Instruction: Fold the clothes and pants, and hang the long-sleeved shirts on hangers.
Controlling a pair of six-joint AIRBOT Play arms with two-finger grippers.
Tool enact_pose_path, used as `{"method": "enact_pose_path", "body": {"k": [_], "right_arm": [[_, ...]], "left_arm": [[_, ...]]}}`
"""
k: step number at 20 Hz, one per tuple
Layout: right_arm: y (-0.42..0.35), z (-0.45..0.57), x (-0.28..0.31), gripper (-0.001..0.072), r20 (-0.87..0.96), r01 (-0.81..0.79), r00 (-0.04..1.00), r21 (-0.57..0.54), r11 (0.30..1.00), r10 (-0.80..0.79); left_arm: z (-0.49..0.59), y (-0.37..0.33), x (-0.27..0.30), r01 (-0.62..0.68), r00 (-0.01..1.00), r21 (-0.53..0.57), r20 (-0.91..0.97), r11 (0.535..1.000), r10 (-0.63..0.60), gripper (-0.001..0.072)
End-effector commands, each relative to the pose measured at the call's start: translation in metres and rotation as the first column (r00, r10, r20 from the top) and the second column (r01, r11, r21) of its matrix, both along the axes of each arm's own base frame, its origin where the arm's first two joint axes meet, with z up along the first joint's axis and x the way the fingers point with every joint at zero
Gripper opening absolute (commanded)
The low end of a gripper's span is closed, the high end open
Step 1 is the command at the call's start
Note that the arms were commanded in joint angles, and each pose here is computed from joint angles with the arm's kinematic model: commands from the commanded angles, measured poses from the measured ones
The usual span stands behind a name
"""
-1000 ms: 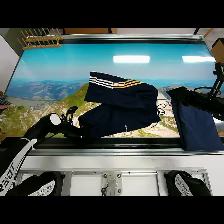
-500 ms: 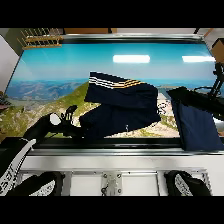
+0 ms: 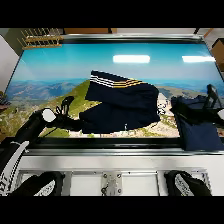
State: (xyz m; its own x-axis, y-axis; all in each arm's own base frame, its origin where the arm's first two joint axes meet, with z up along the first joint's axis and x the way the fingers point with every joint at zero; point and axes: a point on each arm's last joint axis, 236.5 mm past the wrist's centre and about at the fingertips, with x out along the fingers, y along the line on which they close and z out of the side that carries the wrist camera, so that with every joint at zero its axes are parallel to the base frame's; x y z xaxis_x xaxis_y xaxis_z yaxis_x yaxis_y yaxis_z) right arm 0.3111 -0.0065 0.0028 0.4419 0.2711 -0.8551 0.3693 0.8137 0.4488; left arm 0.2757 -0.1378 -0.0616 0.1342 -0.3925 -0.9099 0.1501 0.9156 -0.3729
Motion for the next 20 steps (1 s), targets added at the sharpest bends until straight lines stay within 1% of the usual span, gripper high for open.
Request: {"method": "enact_pose_path", "body": {"k": [1, 3, 5, 7, 9, 10, 11, 12, 13, 14, 16, 17, 18, 20], "right_arm": [[0.007, -0.066, -0.023, 0.0706, -0.163, 0.121, 0.981, 0.077, 0.99, -0.107], [0.022, -0.086, -0.011, 0.0705, -0.151, 0.149, 0.98, 0.134, 0.98, -0.129], [0.044, -0.095, 0.005, 0.0705, -0.116, 0.114, 0.989, 0.173, 0.978, -0.095], [0.061, -0.099, 0.023, 0.0704, -0.06, 0.098, 0.994, 0.185, 0.978, -0.088], [0.066, -0.103, 0.037, 0.07, -0.019, 0.115, 0.993, 0.17, 0.979, -0.113], [0.066, -0.104, 0.04, 0.0608, -0.003, 0.11, 0.994, 0.155, 0.982, -0.111], [0.067, -0.103, 0.042, 0.0419, 0.01, 0.094, 0.995, 0.144, 0.985, -0.096], [0.067, -0.101, 0.043, 0.0204, 0.027, 0.063, 0.997, 0.131, 0.989, -0.067], [0.069, -0.096, 0.045, 0.0055, 0.046, 0.021, 0.999, 0.119, 0.993, -0.027], [0.071, -0.087, 0.048, 0.0011, 0.073, -0.03, 0.997, 0.099, 0.995, 0.023], [0.073, -0.049, 0.06, 0.001, 0.139, -0.132, 0.983, 0.051, 0.99, 0.124], [0.076, -0.02, 0.067, 0.001, 0.182, -0.188, 0.967, 0.021, 0.982, 0.181], [0.081, 0.02, 0.073, 0.001, 0.235, -0.244, 0.943, 0.001, 0.97, 0.237], [0.099, 0.11, 0.073, 0.001, 0.348, -0.339, 0.88, -0.016, 0.941, 0.323]], "left_arm": [[-0.002, 0.0, 0.003, 0.005, 1.0, 0.005, -0.013, 1.0, -0.005, 0.0002], [-0.007, 0.0, 0.0, 0.005, 0.999, 0.005, -0.039, 1.0, -0.005, 0.0003], [-0.009, 0.0, -0.002, 0.008, 0.999, 0.007, -0.052, 1.0, -0.008, 0.0003], [-0.008, 0.0, -0.002, 0.007, 0.999, 0.006, -0.048, 1.0, -0.007, 0.0003], [-0.008, 0.0, -0.002, 0.008, 0.999, 0.007, -0.048, 1.0, -0.008, 0.0003], [-0.008, 0.0, -0.002, 0.009, 0.999, 0.007, -0.05, 1.0, -0.008, 0.0003], [-0.008, 0.0, -0.003, 0.01, 0.999, 0.007, -0.053, 1.0, -0.01, 0.0003], [-0.008, 0.0, -0.003, 0.01, 0.999, 0.007, -0.052, 1.0, -0.009, 0.0003], [-0.007, 0.0, -0.002, 0.008, 0.999, 0.007, -0.048, 1.0, -0.008, 0.0003], [-0.001, 0.002, 0.003, 0.002, 1.0, 0.006, -0.028, 1.0, -0.002, 0.0003], [0.039, 0.012, 0.03, -0.039, 0.997, -0.014, 0.073, 0.999, 0.04, 0.0003], [0.076, 0.021, 0.051, -0.076, 0.983, -0.033, 0.163, 0.997, 0.08, 0.0003], [0.119, 0.03, 0.067, -0.104, 0.958, -0.059, 0.261, 0.993, 0.116, 0.0002], [0.23, 0.04, 0.084, -0.131, 0.86, -0.136, 0.477, 0.982, 0.18, 0.0003]]}}
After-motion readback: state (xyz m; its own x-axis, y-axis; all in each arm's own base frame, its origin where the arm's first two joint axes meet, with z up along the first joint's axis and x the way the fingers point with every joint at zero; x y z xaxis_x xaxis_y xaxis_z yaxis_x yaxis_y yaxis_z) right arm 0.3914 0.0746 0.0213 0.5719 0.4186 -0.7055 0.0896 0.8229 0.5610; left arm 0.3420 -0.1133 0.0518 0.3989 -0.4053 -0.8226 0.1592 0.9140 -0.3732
